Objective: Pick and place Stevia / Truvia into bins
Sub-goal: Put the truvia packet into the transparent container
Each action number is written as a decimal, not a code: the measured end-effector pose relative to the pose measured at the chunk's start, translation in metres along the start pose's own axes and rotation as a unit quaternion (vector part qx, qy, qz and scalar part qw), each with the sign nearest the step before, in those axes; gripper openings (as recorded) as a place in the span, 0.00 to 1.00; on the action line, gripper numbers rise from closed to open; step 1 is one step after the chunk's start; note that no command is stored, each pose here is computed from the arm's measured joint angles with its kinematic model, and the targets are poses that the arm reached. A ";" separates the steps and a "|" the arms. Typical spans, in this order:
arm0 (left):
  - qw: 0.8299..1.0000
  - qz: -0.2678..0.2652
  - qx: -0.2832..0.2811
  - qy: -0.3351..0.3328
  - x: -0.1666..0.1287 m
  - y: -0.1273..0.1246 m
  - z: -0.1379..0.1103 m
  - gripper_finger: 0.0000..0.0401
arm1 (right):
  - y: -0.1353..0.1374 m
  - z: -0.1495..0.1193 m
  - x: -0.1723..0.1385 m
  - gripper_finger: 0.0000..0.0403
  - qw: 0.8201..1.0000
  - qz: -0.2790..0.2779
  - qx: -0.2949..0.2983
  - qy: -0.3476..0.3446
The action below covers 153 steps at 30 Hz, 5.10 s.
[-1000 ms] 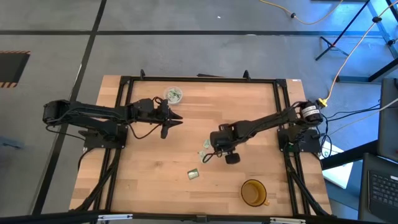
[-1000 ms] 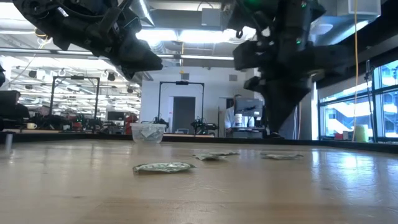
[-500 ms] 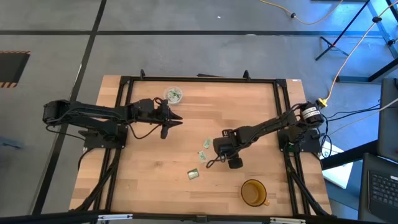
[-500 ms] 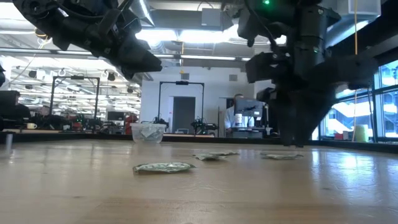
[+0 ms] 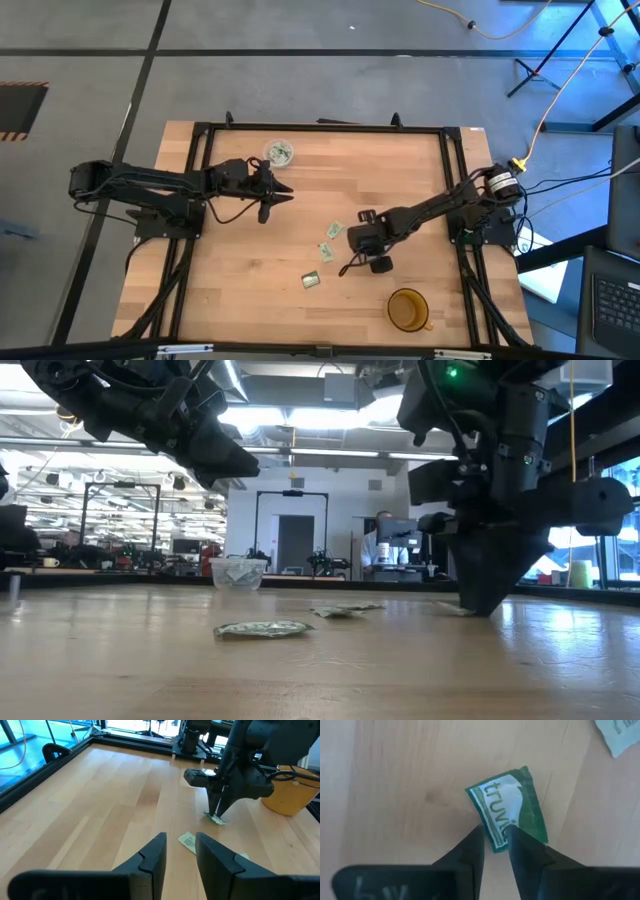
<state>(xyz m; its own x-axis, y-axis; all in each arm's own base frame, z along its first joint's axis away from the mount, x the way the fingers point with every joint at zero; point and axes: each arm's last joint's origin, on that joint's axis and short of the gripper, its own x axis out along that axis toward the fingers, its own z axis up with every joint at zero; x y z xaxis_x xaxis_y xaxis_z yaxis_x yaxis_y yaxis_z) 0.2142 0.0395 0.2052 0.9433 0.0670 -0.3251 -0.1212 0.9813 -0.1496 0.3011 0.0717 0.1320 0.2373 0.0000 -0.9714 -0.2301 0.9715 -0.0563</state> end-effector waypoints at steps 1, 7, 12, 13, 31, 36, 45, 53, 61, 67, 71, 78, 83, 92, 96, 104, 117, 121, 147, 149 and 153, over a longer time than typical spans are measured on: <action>1.000 0.000 0.000 0.000 0.000 0.000 0.000 0.24 | 0.000 -0.001 0.001 0.20 1.000 0.000 0.000 -0.002; 1.000 0.000 0.000 0.000 0.000 0.000 0.000 0.24 | 0.000 -0.003 0.003 0.13 1.000 0.000 0.001 -0.001; 1.000 0.012 0.000 -0.001 0.000 0.001 0.000 0.24 | 0.000 0.000 0.001 0.06 1.000 0.000 0.001 0.000; 1.000 0.017 0.000 -0.002 0.000 0.001 0.000 0.24 | 0.000 0.001 0.000 0.05 1.000 0.000 0.001 0.001; 0.982 -0.069 0.176 -0.014 0.022 -0.026 -0.010 0.28 | -0.003 0.064 -0.048 0.04 0.990 0.001 -0.062 -0.129; 0.950 -0.094 0.293 -0.057 0.040 -0.046 -0.019 0.32 | -0.003 0.083 -0.067 0.04 0.981 0.012 -0.054 -0.186; 0.912 -0.111 0.386 -0.086 0.054 -0.071 -0.036 0.33 | -0.002 0.100 -0.088 0.04 0.972 0.037 -0.010 -0.230; 0.908 -0.126 0.382 -0.120 0.053 -0.083 -0.034 0.33 | -0.002 0.104 -0.091 0.04 0.966 0.041 0.005 -0.254; 0.900 -0.156 0.382 -0.137 0.051 -0.097 -0.031 0.33 | -0.004 0.107 -0.093 0.04 0.961 0.043 0.018 -0.272; 0.900 -0.154 0.383 -0.139 0.051 -0.100 -0.030 0.29 | -0.004 0.109 -0.094 0.04 0.958 0.043 0.018 -0.282; 0.898 -0.151 0.390 -0.140 0.051 -0.100 -0.030 0.22 | -0.004 0.109 -0.094 0.04 0.958 0.043 0.018 -0.283; 0.879 -0.147 0.428 -0.146 0.051 -0.100 -0.030 0.02 | -0.004 0.109 -0.094 0.05 0.958 0.043 0.017 -0.283; 0.882 -0.148 0.424 -0.145 0.051 -0.100 -0.030 0.01 | -0.004 0.107 -0.093 0.17 0.962 0.043 0.018 -0.270; 0.949 -0.166 0.228 -0.140 0.049 -0.097 -0.022 0.01 | -0.008 0.095 -0.102 0.38 0.986 -0.005 0.023 -0.164; 0.959 -0.177 0.136 -0.177 0.043 -0.097 -0.009 0.01 | -0.014 0.084 -0.099 0.40 0.987 -0.112 0.035 -0.108; 0.955 -0.197 0.050 -0.216 0.029 -0.097 0.009 0.01 | -0.013 0.068 -0.087 0.40 0.988 -0.115 0.022 -0.099; 0.967 0.239 0.074 -0.052 0.001 -0.013 0.007 0.01 | -0.021 -0.004 -0.089 0.40 0.966 -0.106 0.078 -0.221; 0.942 0.328 0.076 -0.008 -0.014 0.021 0.007 0.01 | -0.027 -0.025 -0.094 0.40 0.946 -0.110 0.098 -0.289; 0.906 0.336 0.121 0.226 0.040 0.112 -0.028 0.03 | -0.033 -0.061 -0.065 0.40 0.913 -0.129 0.103 -0.374; 0.906 0.330 0.123 0.235 0.042 0.110 -0.029 0.04 | -0.033 -0.061 -0.065 0.40 0.913 -0.129 0.103 -0.374; 0.904 0.319 0.125 0.254 0.039 0.105 -0.030 0.07 | -0.033 -0.061 -0.065 0.40 0.913 -0.129 0.103 -0.374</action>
<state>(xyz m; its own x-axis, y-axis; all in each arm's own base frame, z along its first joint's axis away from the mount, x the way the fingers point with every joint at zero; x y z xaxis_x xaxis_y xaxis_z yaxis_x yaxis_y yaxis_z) 0.2291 0.1394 0.1483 0.4341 0.6052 -0.6673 -0.4568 0.7863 0.4159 0.2353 0.0255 0.1832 0.8539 -0.1473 -0.4991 0.0873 0.9861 -0.1417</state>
